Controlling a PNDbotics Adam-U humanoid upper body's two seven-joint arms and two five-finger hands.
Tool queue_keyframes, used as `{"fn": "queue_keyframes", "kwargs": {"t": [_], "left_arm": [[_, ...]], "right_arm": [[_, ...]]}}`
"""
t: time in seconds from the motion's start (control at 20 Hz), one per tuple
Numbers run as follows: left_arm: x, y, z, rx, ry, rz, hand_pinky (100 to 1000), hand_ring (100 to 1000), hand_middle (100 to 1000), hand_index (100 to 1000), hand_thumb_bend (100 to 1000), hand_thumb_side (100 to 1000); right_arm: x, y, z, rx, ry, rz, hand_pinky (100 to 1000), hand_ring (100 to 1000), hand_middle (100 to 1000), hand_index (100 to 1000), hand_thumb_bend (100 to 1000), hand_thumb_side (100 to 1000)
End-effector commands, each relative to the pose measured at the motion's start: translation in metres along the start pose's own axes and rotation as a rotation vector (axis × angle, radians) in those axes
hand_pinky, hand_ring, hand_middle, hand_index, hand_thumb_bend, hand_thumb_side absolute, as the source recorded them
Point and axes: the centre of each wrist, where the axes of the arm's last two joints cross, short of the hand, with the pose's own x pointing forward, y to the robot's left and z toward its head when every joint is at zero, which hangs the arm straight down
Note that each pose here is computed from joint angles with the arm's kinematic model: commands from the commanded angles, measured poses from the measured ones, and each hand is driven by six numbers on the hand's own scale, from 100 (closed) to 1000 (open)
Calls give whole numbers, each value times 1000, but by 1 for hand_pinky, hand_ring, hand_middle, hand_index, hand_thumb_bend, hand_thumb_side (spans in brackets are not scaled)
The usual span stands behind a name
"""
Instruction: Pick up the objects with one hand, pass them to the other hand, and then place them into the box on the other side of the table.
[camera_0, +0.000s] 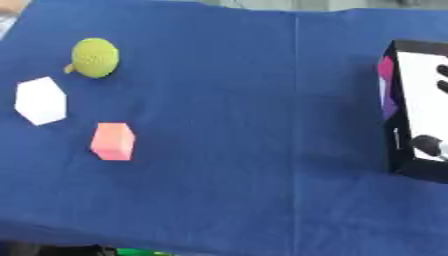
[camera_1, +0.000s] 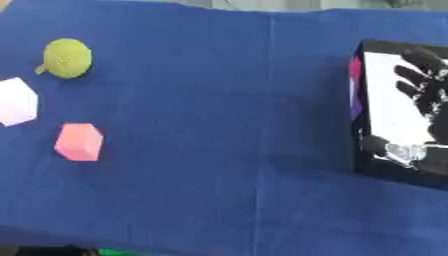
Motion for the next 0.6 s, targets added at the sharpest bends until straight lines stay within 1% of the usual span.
{"fn": "queue_keyframes", "kwargs": {"t": [0.05,0.2,0.25,0.3,0.4,0.5,0.6], "left_arm": [[3,11,-1,-60,-14,-90,938,884,799,912,441,456],[6,-3,-11,-174,-43,-159,947,897,807,920,553,456],[7,-6,-13,-208,-51,-181,949,899,806,904,595,456],[8,-9,-16,-241,-59,-204,952,901,800,862,632,461],[7,-17,-20,-313,-69,-246,953,902,797,860,677,468],[4,-21,-22,-376,-69,-284,955,910,809,870,727,456],[1,-23,-23,-430,-65,-313,958,915,814,877,746,445]], "right_arm": [[9,-4,-4,25,-25,32,1000,1000,1000,1000,704,104],[9,-3,-4,32,-26,32,1000,1000,1000,1000,704,104],[9,-3,-4,34,-25,32,1000,1000,1000,1000,704,104],[8,-3,-4,36,-24,32,1000,1000,1000,1000,704,104],[8,-2,-4,41,-23,33,1000,1000,1000,1000,705,104],[8,-2,-4,44,-22,33,1000,1000,1000,1000,705,104],[8,-1,-4,46,-20,32,1000,1000,1000,1000,705,104]]}}
